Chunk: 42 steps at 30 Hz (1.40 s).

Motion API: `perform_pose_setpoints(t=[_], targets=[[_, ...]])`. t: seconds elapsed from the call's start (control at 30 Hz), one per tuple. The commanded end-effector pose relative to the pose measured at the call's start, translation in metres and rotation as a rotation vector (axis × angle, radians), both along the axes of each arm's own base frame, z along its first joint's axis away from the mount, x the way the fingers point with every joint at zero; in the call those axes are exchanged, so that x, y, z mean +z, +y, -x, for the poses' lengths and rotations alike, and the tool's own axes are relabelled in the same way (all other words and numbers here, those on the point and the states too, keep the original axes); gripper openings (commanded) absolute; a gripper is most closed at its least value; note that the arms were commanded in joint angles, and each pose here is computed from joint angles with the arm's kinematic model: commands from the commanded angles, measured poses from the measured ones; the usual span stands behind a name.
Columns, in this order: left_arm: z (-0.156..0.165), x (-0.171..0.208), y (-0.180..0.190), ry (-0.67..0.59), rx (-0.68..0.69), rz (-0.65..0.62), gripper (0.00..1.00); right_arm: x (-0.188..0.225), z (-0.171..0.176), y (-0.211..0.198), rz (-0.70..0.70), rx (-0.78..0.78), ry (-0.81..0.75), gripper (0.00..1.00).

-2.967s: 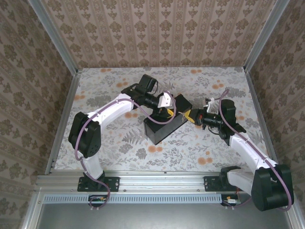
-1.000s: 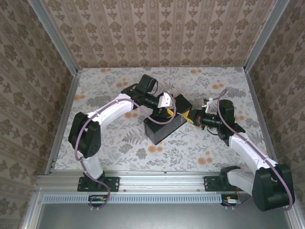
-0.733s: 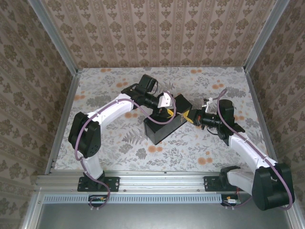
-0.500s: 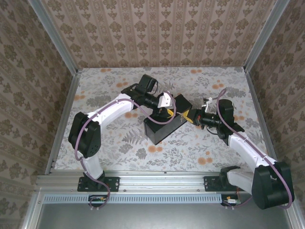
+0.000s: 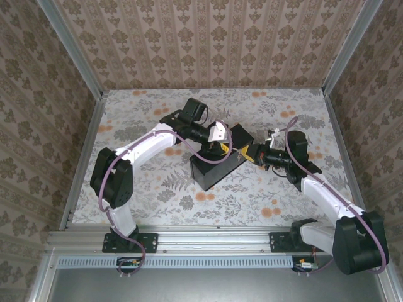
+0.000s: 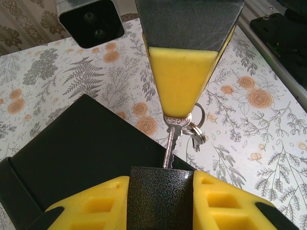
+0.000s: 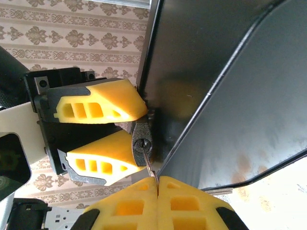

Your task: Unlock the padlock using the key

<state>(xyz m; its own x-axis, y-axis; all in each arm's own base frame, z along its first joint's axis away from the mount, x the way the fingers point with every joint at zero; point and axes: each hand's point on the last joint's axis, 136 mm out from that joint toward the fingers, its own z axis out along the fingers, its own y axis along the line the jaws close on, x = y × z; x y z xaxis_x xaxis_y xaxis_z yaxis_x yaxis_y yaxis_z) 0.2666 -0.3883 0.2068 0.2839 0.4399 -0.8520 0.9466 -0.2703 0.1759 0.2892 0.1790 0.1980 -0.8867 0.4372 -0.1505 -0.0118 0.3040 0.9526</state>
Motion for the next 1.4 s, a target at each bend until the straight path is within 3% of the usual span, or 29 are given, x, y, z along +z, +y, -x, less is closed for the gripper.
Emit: perform_pose_setpoints(t=[0.0, 1.37], targets=[[0.005, 0.001, 0.005, 0.037, 0.002, -0.011, 0.25, 0.015, -0.005, 0.006, -0.009, 0.016, -0.053, 0.00], [0.003, 0.002, 0.007, 0.038, 0.009, -0.003, 0.26, 0.009, -0.003, -0.001, 0.014, 0.000, -0.049, 0.00]])
